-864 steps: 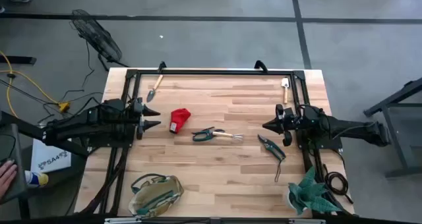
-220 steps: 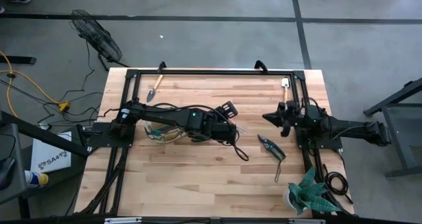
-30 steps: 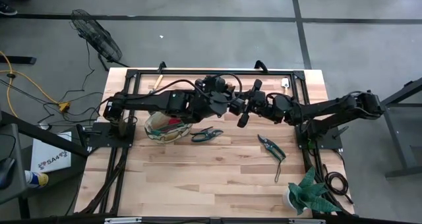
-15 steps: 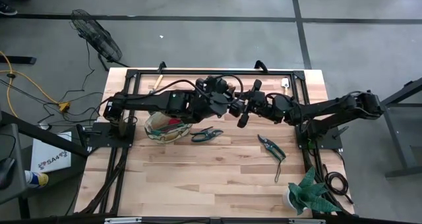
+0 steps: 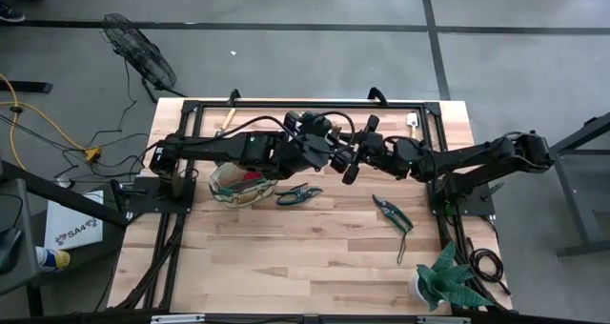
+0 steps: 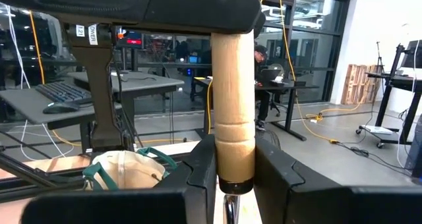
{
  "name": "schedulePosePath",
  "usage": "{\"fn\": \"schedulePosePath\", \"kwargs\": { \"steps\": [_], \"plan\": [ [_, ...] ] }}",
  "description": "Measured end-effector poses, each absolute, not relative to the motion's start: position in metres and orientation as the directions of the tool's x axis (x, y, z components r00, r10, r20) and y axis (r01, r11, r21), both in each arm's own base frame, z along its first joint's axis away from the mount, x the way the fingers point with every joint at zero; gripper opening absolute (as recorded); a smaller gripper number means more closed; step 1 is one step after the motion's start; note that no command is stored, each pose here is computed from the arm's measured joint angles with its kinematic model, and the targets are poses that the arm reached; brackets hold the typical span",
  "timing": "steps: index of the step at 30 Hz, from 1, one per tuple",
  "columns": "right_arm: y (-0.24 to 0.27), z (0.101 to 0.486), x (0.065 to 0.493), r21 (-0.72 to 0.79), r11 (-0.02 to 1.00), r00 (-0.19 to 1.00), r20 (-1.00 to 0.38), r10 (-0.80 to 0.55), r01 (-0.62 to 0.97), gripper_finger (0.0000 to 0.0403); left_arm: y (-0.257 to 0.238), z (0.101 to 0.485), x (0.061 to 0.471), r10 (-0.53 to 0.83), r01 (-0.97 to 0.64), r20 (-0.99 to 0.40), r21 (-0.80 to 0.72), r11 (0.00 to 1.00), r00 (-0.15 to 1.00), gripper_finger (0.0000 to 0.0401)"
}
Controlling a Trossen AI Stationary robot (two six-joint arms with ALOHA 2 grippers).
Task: Pick & Place Garden tools in Gardening bag
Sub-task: Put the light brown hand rake into the white gardening bag
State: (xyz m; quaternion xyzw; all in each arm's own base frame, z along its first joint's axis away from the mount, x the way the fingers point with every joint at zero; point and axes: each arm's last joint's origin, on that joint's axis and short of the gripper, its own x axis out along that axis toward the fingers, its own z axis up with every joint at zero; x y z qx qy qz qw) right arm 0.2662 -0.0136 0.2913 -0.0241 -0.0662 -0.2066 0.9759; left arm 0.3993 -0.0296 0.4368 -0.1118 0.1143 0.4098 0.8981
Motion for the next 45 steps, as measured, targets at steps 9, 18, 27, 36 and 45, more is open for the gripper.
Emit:
{"fn": "schedulePosePath", "kwargs": {
  "steps": [9,18,27,36,45],
  "plan": [
    [-0.014,0.289,0.267,-0.036,0.912,0.908,0.114,-0.402,0.409,0.0059,-0.03,0.435,0.4,0.71,-0.758,-0.302,-0.077,0.647,0.636,0.0058],
    [-0.011,0.287,0.267,-0.009,0.926,0.922,0.098,-0.376,0.378,0.0162,-0.027,0.434,0.396,0.759,-0.793,-0.295,0.008,0.609,0.58,0.0058],
    [-0.011,0.284,0.254,0.101,0.927,0.932,-0.04,-0.36,0.362,0.024,-0.029,0.428,0.379,0.755,-0.812,-0.383,0.021,0.583,0.533,0.0058],
    [-0.011,0.296,0.231,0.138,0.917,0.927,-0.069,-0.369,0.375,0.0241,-0.046,0.422,0.32,0.772,-0.904,-0.524,0.007,0.428,0.361,0.0058],
    [-0.012,0.299,0.224,0.213,0.877,0.902,-0.075,-0.425,0.431,0.024,-0.092,0.431,0.299,0.72,-0.845,-0.486,-0.076,0.53,0.496,0.0058]
  ]
}}
